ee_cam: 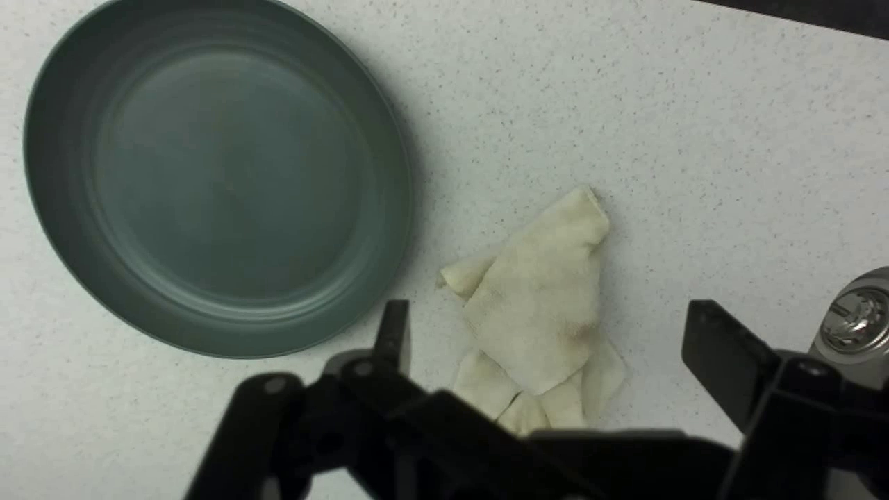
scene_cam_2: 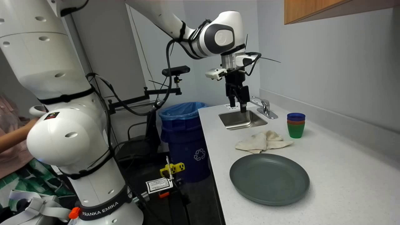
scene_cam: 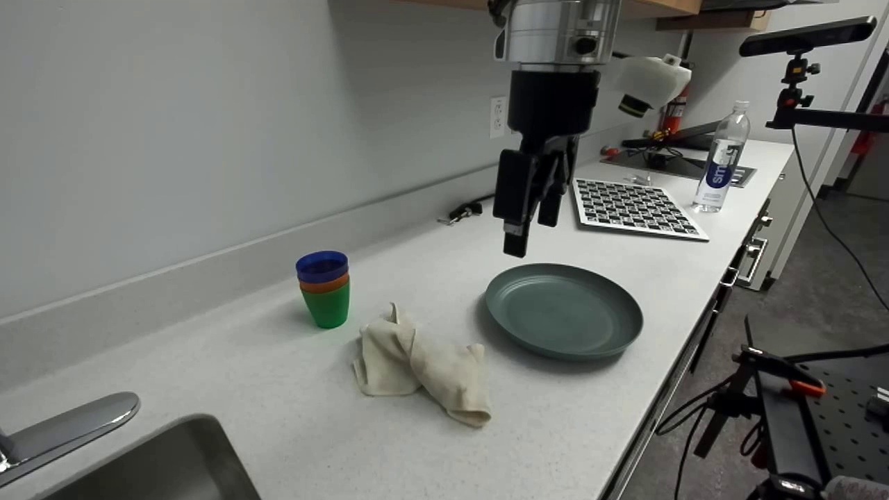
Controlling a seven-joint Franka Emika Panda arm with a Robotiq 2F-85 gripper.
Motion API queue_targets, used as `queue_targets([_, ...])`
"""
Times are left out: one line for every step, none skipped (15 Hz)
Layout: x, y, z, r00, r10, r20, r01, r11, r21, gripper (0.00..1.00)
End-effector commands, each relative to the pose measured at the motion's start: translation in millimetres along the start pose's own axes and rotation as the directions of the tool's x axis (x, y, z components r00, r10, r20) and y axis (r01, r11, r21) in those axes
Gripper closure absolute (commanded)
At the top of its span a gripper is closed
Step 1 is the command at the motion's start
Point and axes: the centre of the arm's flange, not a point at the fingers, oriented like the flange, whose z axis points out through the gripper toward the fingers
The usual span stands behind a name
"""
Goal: Use the white towel to wipe the cabinet door
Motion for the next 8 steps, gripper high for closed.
queue_targets([-0.4,0.2,-2.3,1.000,0.000,-0.004,0.000,1.000,0.000,0.00])
queue_targets([-0.6,0.0,-3.4,1.000,0.000,-0.006,0.000,1.000,0.001,0.00])
queue_targets([-2.0,5.4,-5.8,1.000,0.011,-0.008,-0.011,1.000,-0.004,0.00])
queue_targets([1.3,11.6,-3.6,1.000,0.018,0.007,-0.018,1.000,0.002,0.00])
queue_targets([7.2,15.8,0.6,1.000,0.023,0.013,-0.023,1.000,-0.002,0.00])
queue_targets([18.1,19.4,9.1,1.000,-0.003,0.020,0.003,1.000,0.001,0.00])
queue_targets([27.8,21.9,17.0,0.999,-0.015,0.034,0.014,1.000,0.026,0.00])
queue_targets([36.4,23.8,24.6,0.999,-0.028,0.039,0.027,0.999,0.025,0.00])
